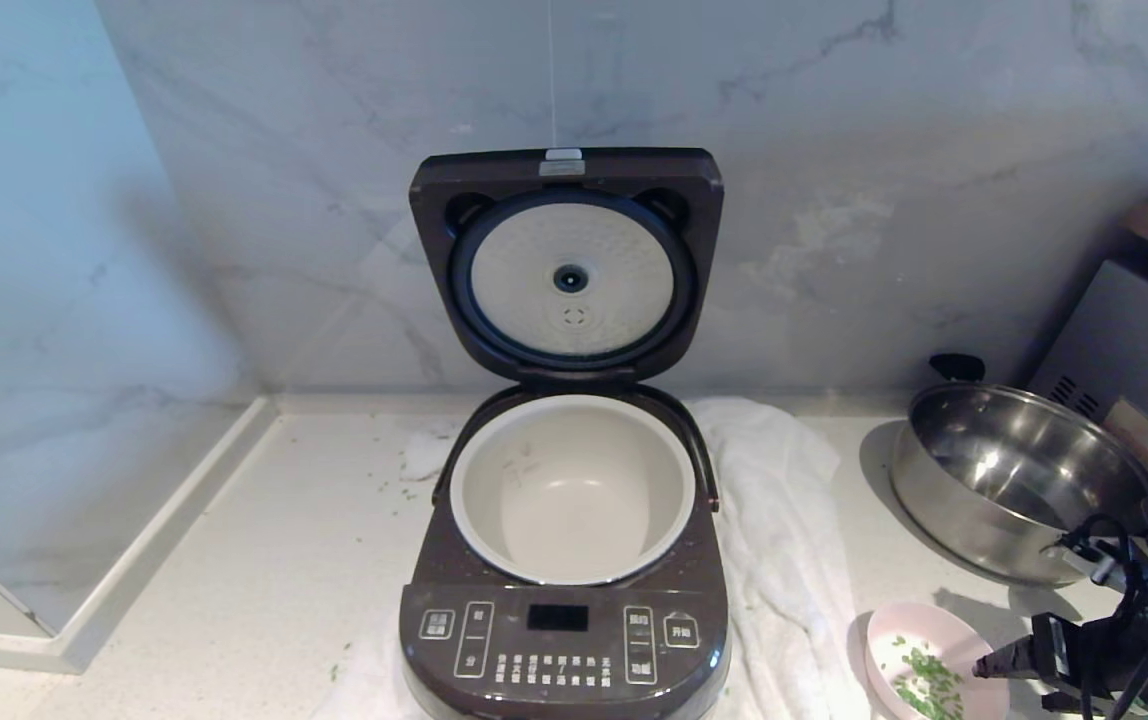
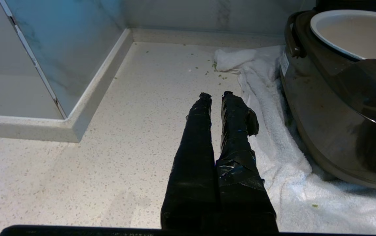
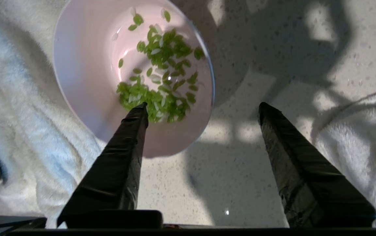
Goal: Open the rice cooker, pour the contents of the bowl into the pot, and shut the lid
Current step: Pick up the bowl on the table
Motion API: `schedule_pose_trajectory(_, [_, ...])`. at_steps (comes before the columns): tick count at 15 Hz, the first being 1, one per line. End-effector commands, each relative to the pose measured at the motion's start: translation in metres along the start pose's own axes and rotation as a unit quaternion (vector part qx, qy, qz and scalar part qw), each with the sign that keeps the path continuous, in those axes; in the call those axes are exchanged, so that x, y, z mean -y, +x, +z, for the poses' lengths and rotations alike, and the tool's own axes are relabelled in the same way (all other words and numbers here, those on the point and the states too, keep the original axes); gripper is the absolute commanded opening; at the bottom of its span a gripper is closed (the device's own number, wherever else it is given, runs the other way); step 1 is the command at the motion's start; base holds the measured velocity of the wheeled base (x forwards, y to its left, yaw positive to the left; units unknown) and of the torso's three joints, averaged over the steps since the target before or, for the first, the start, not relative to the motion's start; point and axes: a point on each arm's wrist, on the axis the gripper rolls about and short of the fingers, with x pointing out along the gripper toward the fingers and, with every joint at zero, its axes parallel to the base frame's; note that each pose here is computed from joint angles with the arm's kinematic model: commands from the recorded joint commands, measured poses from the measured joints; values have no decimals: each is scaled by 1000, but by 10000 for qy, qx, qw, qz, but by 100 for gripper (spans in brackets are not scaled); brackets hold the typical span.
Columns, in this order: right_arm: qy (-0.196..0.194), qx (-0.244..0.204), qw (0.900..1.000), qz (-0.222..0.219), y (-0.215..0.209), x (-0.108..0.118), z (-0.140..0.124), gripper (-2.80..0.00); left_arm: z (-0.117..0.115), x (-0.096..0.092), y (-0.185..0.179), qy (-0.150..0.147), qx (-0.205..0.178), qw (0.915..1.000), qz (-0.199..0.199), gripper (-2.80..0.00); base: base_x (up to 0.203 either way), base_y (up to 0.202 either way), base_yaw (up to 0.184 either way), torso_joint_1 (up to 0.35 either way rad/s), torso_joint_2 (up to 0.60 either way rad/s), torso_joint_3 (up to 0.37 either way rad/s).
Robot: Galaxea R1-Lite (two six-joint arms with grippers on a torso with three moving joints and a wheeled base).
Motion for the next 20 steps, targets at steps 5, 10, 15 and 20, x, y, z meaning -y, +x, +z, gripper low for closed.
schedule_pose_trajectory(5, [-66,56,9999,-57,41,9,14,0,-1,0,0,-4,-19,10000,1,-280,0,0,0,0,0,0])
schedule_pose_trajectory(10, [-512,-132,9982,-289,51,-3,10,0,-1,0,0,-4,-11,10000,1,-280,0,0,0,0,0,0])
schedule_pose_trajectory(15, [-662,-186,9972,-287,53,-5,12,-280,-1,0,0,-4,-11,10000,2,-280,0,0,0,0,0,0])
schedule_pose_trajectory(20, [-630,-163,9975,-282,51,-5,13,-280,-1,0,0,-4,-12,10000,2,-280,0,0,0,0,0,0])
